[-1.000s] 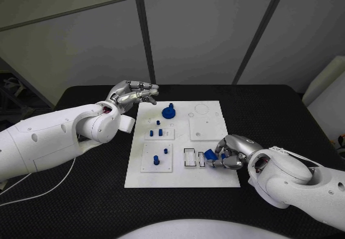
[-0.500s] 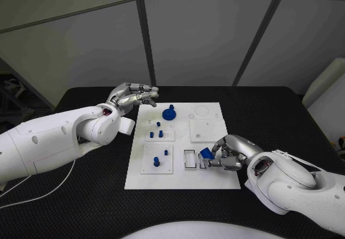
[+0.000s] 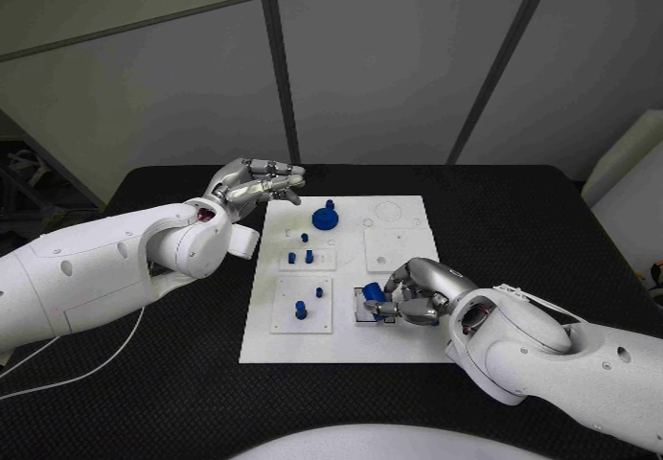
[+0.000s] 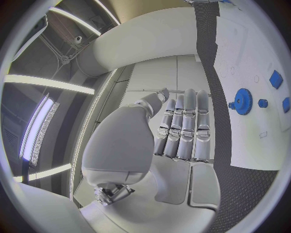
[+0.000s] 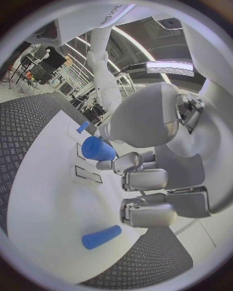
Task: Assemble the parts on the task board
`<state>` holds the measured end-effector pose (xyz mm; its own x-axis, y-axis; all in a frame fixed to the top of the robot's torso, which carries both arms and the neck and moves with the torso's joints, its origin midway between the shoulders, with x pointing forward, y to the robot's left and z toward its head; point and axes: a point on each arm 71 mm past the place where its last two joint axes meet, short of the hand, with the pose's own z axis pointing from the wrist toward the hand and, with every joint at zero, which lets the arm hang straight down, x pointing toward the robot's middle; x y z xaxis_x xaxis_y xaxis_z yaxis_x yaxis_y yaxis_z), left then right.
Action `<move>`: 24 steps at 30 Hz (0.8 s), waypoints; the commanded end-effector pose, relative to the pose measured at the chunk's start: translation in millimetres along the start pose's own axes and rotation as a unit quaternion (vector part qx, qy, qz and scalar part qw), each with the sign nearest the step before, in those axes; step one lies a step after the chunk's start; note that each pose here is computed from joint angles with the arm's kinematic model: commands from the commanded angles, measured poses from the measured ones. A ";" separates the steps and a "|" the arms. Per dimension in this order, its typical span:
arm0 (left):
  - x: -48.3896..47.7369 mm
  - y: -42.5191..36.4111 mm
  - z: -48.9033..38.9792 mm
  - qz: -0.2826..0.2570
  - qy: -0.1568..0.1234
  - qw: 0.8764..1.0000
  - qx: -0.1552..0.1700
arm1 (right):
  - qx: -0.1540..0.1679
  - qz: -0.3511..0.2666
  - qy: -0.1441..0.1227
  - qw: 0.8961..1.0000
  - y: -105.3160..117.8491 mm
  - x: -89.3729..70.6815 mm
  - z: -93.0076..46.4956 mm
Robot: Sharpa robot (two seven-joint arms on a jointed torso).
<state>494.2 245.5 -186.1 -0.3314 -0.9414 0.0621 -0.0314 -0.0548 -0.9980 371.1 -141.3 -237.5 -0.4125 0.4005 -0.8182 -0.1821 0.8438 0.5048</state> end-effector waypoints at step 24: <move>0.7 -1.5 -0.9 -0.003 0.005 1.000 0.002 | 0.006 -0.004 0.028 1.000 3.1 8.6 14.2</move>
<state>493.5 246.4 -185.8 -0.3311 -0.9415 0.0622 -0.0322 -0.0546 -0.9980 379.3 -130.7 -248.1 -0.4642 0.3668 -0.8062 -0.1725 0.8554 0.4885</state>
